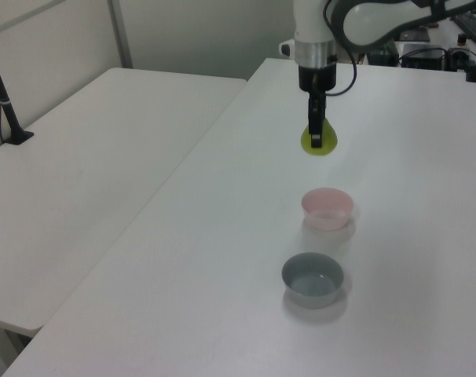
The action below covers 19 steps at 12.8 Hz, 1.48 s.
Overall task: Place the pear in the bowl
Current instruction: 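Lift the pear and carry it over the pink bowl, then lower the pear into the pink bowl and open the gripper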
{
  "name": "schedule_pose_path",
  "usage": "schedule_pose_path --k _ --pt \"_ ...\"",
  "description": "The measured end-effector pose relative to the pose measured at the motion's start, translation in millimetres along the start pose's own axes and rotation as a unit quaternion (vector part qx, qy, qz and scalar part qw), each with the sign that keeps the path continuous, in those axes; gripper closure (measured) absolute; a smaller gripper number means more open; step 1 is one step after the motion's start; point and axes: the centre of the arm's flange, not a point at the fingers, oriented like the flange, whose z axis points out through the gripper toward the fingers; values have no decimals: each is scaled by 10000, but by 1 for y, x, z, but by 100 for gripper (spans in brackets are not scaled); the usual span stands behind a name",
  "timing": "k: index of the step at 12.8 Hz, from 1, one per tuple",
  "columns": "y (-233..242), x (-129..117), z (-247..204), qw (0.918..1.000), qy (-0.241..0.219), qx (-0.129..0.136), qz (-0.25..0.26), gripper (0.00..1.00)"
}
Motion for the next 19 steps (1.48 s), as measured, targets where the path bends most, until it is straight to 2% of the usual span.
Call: schedule_pose_path --k 2,4,10,15,17,18,19 --pt "-56 -2 12 9998 -110 -20 -149 31" --pt "-74 0 43 9990 -372 -56 -231 31" --pt "-50 3 98 9961 -839 -212 -148 31" --pt "-49 13 123 9969 -740 -244 -136 31" --pt "-50 16 130 9971 -710 -253 -137 28" --pt "-50 16 130 9970 -712 -253 -135 19" --pt "-50 16 130 9971 -710 -253 -135 4"
